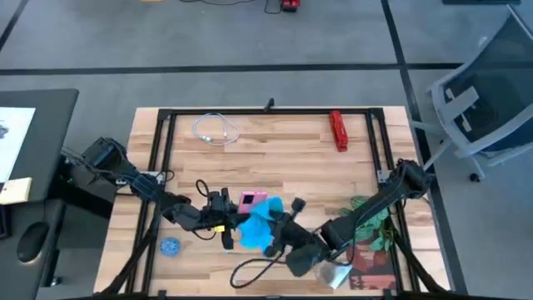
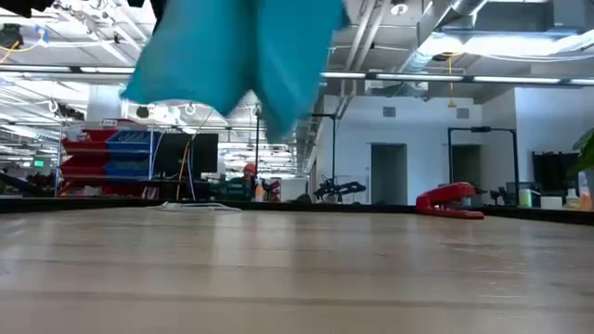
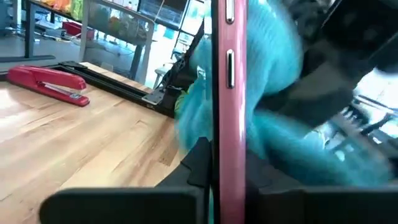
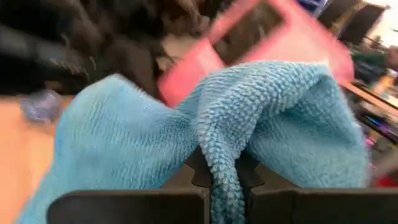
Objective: Apply microfiber cloth
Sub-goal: Wipe the back and front of the cellphone with the blue microfiber cloth
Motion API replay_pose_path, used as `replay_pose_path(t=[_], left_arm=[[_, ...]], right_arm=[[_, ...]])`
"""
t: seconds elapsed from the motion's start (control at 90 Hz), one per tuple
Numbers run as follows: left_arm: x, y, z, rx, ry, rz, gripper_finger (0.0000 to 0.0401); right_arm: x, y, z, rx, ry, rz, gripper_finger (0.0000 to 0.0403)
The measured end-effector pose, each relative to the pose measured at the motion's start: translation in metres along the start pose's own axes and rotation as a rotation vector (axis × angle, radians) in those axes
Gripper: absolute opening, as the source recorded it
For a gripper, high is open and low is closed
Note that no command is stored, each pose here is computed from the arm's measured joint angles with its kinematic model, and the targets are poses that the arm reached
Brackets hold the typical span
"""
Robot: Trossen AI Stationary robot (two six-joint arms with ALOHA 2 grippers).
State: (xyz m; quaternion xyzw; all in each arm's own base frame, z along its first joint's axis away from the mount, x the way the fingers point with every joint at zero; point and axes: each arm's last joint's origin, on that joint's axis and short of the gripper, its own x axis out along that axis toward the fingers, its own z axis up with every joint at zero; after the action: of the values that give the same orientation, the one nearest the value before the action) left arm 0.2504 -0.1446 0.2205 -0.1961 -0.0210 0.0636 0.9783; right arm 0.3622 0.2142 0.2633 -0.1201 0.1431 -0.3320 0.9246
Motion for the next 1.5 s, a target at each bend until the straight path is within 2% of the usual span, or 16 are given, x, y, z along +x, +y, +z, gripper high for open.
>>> replay_pose_path(t=[0.1,0.2,0.278,0.356,0.489,0.589,0.711,0.822,0.967,1.178,1.256,1.3,1.422,1.5], left_arm=[[0.000,-0.001,0.000,0.022,0.006,-0.013,0.0011],[0.000,0.001,-0.002,0.047,0.010,0.029,0.0011],[-0.001,0.005,-0.004,0.078,0.029,0.109,0.0011],[0.000,0.006,-0.005,0.137,0.078,0.208,0.0010],[0.003,0.005,0.000,0.231,0.269,0.380,0.0005],[0.001,0.008,0.009,0.265,0.416,0.529,0.0005],[-0.007,0.014,0.015,0.277,0.485,0.640,0.0005],[-0.007,0.013,0.014,0.252,0.493,0.631,0.0005],[0.000,0.004,0.011,0.244,0.491,0.518,0.0005],[0.006,-0.014,0.015,0.278,0.433,0.372,0.0005],[0.006,-0.019,0.016,0.291,0.423,0.338,0.0004],[0.005,-0.021,0.016,0.300,0.420,0.322,0.0004],[0.004,-0.024,0.016,0.303,0.404,0.312,0.0004],[0.003,-0.025,0.016,0.304,0.401,0.314,0.0004]], right_arm=[[-0.016,-0.004,0.002,-0.033,-0.050,-0.107,0.0000],[-0.029,-0.014,0.015,-0.034,-0.077,-0.130,0.0000],[-0.037,-0.022,0.023,-0.013,-0.080,-0.100,0.0000],[-0.040,-0.027,0.025,-0.007,-0.054,-0.013,0.0000],[-0.036,-0.040,0.023,0.021,0.045,0.113,0.0000],[-0.027,-0.048,0.015,0.019,0.122,0.111,0.0000],[-0.018,-0.052,0.008,0.038,0.165,0.072,0.0000],[-0.016,-0.053,0.009,0.063,0.168,0.066,0.0000],[-0.011,-0.050,0.016,0.082,0.143,0.098,0.0000],[0.010,-0.018,0.021,0.035,0.033,0.175,0.0000],[0.019,-0.008,0.020,-0.022,-0.002,0.200,0.0000],[0.025,-0.005,0.020,-0.045,-0.026,0.178,0.0000],[0.029,-0.007,0.025,-0.062,-0.068,0.028,0.0000],[0.027,-0.012,0.031,-0.059,-0.077,0.014,0.0000]])
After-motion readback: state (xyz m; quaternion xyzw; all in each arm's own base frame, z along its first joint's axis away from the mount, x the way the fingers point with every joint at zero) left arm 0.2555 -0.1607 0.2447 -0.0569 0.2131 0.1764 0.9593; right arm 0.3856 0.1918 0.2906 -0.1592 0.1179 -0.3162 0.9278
